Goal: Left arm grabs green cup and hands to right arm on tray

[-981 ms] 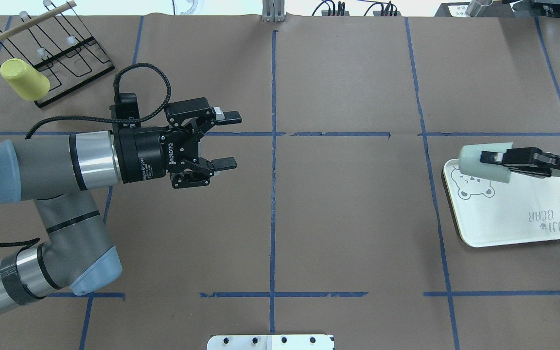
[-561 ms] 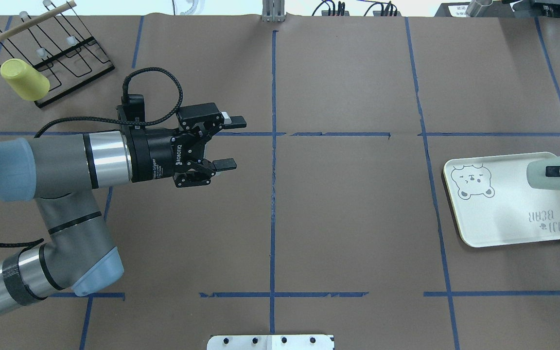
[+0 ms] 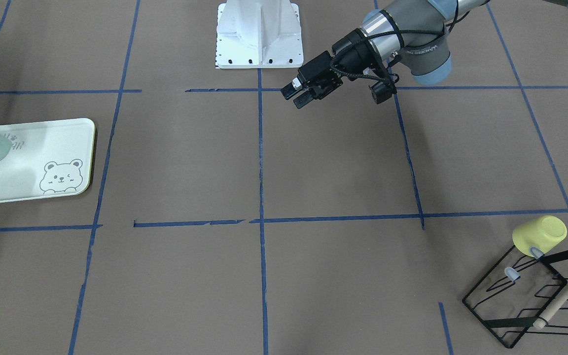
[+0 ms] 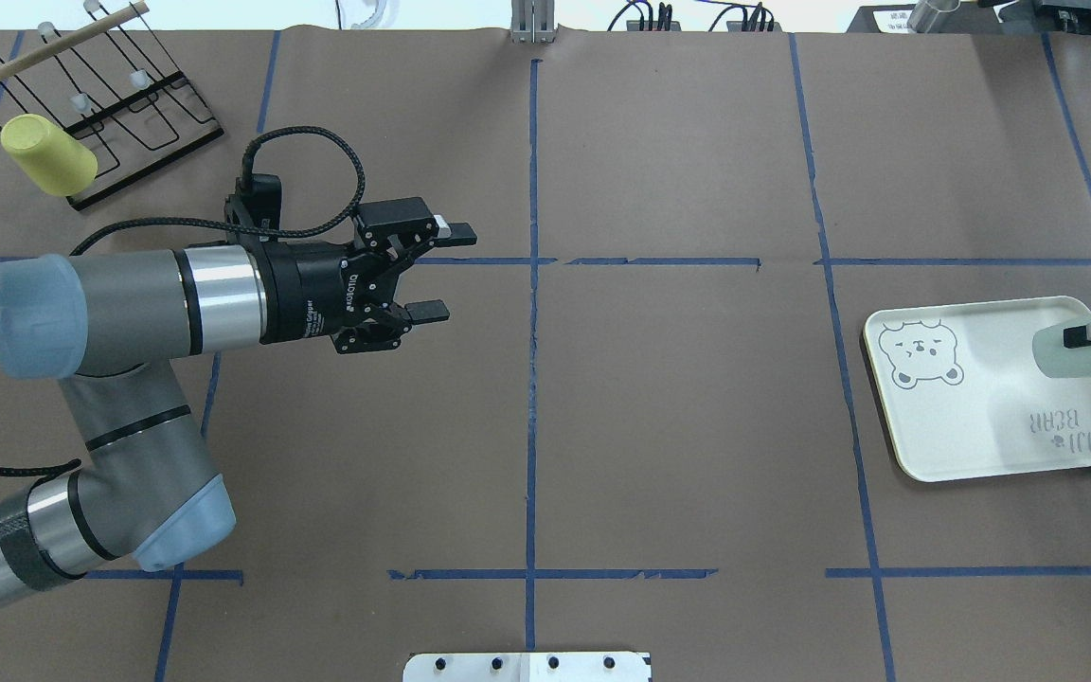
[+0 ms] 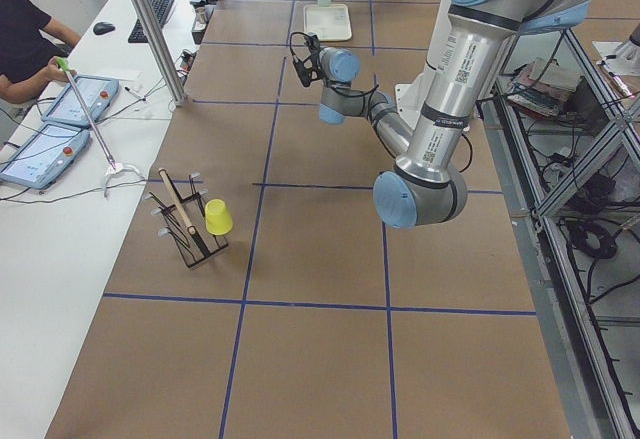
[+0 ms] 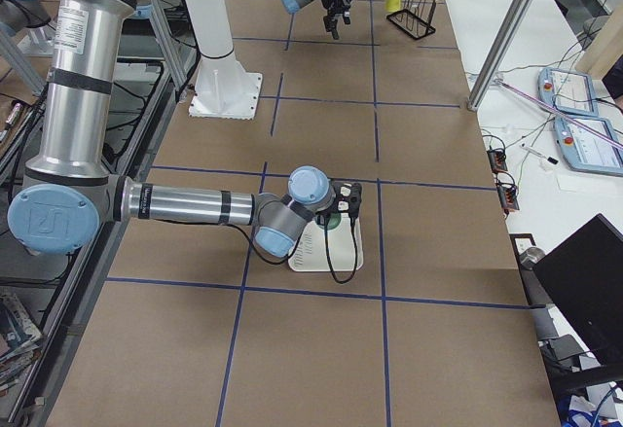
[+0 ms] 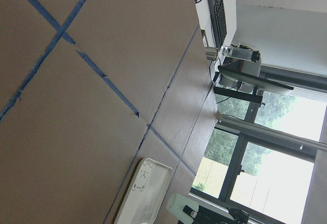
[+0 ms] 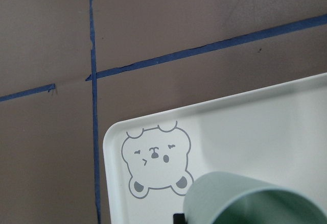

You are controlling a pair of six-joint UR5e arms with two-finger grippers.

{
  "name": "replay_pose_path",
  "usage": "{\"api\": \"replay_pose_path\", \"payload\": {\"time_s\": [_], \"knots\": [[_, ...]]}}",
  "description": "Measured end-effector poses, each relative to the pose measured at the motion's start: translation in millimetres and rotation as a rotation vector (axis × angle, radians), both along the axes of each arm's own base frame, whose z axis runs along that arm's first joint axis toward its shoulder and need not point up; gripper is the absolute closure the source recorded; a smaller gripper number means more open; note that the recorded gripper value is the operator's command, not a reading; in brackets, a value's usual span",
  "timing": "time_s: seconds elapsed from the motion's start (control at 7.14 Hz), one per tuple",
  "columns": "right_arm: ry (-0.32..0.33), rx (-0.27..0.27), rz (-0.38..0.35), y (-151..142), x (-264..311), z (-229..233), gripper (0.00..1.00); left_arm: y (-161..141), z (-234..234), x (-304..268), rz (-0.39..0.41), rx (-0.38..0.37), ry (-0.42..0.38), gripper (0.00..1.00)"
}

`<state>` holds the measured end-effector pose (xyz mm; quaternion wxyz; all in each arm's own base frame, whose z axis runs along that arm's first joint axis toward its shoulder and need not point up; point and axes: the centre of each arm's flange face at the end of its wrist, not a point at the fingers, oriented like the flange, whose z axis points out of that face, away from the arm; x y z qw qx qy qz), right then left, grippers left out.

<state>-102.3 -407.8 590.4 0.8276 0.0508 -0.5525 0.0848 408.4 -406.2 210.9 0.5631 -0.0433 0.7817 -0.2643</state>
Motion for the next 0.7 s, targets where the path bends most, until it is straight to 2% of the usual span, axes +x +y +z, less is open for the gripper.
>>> {"api": "replay_pose_path", "payload": {"time_s": [0.28,0.7], "knots": [[0.138,0.040,-0.049,-12,-2,-8,1.00,-7,3,5,-0.024,0.038,-0.137,0.00],[0.419,0.048,-0.176,-18,-43,-65,1.00,-11,11,8,-0.032,0.050,-0.239,0.00]]}}
